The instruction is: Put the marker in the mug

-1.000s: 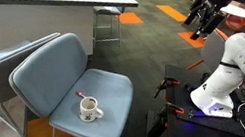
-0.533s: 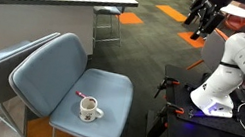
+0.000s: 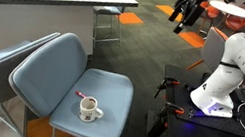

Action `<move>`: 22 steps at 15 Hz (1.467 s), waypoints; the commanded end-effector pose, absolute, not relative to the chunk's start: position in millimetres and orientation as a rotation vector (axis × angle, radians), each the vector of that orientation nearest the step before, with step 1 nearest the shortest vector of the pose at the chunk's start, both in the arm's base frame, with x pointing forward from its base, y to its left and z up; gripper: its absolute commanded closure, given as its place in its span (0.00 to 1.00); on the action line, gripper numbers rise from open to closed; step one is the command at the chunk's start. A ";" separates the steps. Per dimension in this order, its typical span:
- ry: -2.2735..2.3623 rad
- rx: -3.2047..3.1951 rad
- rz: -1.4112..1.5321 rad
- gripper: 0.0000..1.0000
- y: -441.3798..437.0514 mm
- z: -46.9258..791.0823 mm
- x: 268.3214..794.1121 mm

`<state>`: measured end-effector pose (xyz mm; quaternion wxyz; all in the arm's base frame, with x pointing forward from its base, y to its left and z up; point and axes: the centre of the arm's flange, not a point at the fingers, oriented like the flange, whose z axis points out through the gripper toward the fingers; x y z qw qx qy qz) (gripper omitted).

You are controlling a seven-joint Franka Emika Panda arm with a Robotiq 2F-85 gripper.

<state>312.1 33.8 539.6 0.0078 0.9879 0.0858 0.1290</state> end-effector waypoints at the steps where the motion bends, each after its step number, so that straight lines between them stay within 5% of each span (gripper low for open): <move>1: 0.305 3.198 0.351 0.00 30.5 535.2 344.8; 3: 0.293 3.250 0.299 0.00 31.0 532.8 352.3; 4: 0.306 3.270 0.235 0.00 17.5 497.6 414.5; 15: 0.167 3.336 -0.002 0.00 -1.2 323.7 601.9; 22: 0.015 3.342 -0.093 0.00 35.2 233.8 648.9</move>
